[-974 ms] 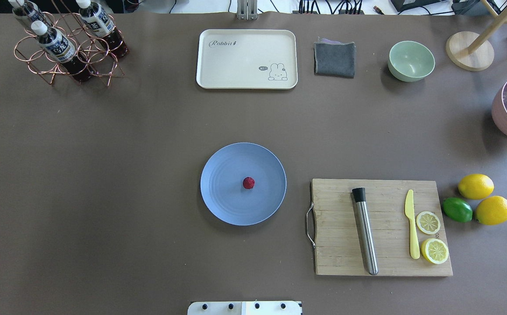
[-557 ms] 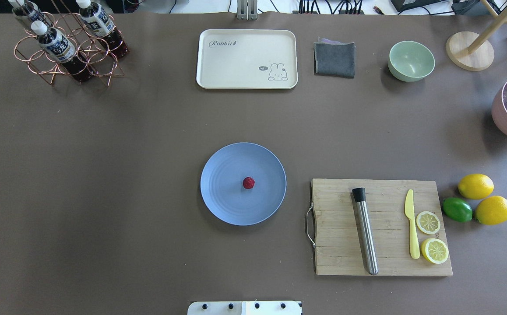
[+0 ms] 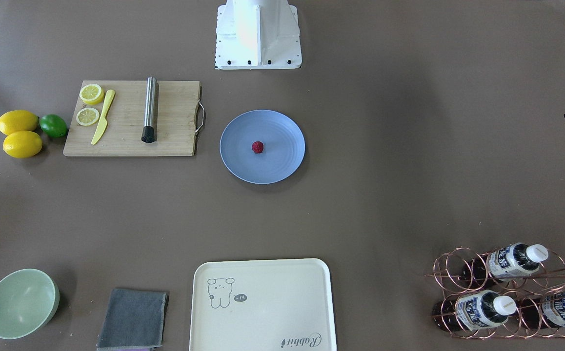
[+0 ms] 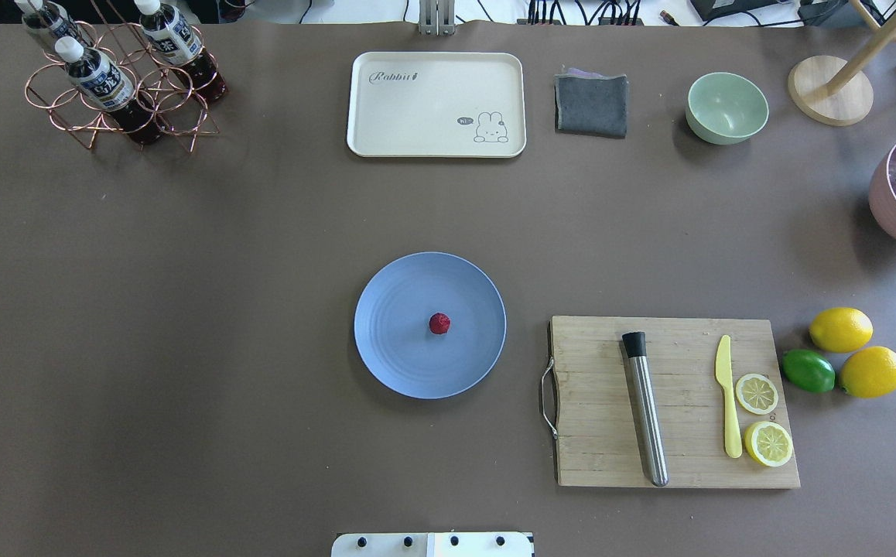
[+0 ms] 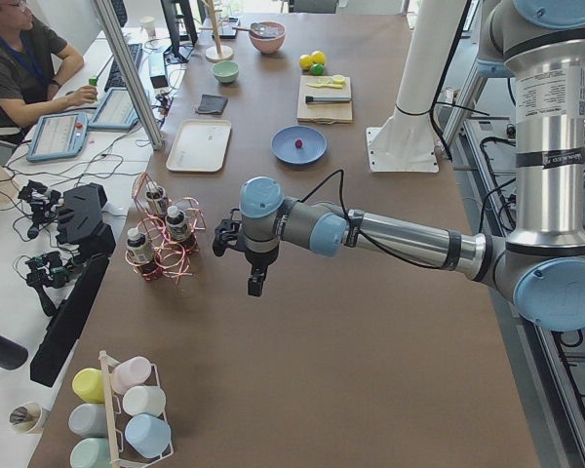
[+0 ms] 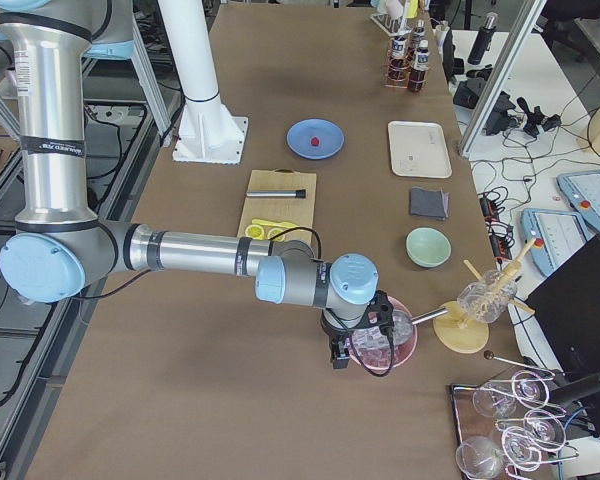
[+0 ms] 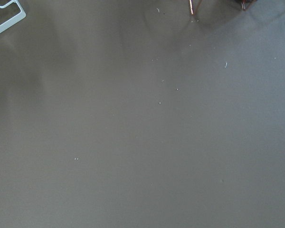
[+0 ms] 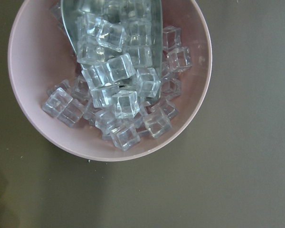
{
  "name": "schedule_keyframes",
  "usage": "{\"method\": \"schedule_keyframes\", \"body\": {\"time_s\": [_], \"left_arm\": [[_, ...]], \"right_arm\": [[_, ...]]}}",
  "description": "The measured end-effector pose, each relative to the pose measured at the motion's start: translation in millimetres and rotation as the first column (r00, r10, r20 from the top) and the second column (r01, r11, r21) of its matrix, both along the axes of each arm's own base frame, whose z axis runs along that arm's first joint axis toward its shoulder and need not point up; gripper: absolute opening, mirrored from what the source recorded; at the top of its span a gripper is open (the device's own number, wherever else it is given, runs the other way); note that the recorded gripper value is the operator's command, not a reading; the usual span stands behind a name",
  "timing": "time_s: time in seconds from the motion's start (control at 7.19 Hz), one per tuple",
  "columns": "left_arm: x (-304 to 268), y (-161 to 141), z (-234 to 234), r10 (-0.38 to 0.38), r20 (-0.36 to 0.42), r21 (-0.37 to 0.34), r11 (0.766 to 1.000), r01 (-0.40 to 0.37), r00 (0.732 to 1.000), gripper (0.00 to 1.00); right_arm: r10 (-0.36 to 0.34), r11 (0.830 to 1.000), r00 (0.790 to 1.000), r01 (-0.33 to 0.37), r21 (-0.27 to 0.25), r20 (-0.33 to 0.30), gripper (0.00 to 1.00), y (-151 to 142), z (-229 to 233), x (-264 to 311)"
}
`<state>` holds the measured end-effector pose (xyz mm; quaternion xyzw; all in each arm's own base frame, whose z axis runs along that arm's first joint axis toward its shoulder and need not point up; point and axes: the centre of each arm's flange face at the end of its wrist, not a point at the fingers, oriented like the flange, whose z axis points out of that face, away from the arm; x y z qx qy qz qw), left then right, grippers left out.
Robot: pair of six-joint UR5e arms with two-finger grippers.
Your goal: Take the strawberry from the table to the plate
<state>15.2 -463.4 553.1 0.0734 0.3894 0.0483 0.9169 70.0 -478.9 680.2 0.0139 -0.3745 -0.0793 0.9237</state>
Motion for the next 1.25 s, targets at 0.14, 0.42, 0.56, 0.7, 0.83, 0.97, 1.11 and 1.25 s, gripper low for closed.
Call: {"method": "schedule_keyframes", "body": {"time_s": [0.14,0.42,0.56,0.7,0.83,0.97,1.11,1.25], "left_arm": [[-0.5,0.2,1.1,-0.001,0.000,-0.002,1.000,0.001,1.000,0.97],[-0.8,0.4,1.9,-0.003,0.001,-0.005,1.000,0.003,1.000,0.97],[-0.9,0.2,1.8,-0.003,0.002,-0.005,1.000,0.003,1.000,0.97],[-1.1,0.0,1.7,-0.004,0.002,-0.006,1.000,0.004,1.000,0.97],[-1.4,0.0,1.6,-0.005,0.002,-0.006,1.000,0.005,1.000,0.97],[-1.5,-0.1,1.3,-0.005,0.002,-0.005,1.000,0.005,1.000,0.97],[-1.6,0.0,1.1,-0.006,0.002,-0.004,1.000,0.006,1.000,0.97],[-1.7,0.1,1.2,-0.006,0.003,-0.004,1.000,0.006,1.000,0.97]], "right_arm": [[0.001,1.000,1.000,-0.001,-0.002,0.000,1.00,-0.3,0.9,0.0],[0.001,1.000,1.000,-0.001,-0.005,-0.002,1.00,-0.8,1.7,-0.2],[0.002,1.000,1.000,-0.002,-0.006,-0.002,1.00,-0.9,1.8,-0.2],[0.004,1.000,1.000,-0.004,-0.008,-0.002,1.00,-0.8,1.9,-0.1],[0.004,1.000,1.000,-0.004,-0.008,-0.002,1.00,-0.5,1.9,0.0],[0.005,1.000,1.000,-0.005,-0.007,-0.001,1.00,-0.4,1.9,0.1],[0.004,1.000,1.000,-0.004,-0.008,-0.001,1.00,-0.1,2.3,0.0],[0.004,1.000,1.000,-0.004,-0.009,-0.001,1.00,0.2,2.7,-0.3]]}}
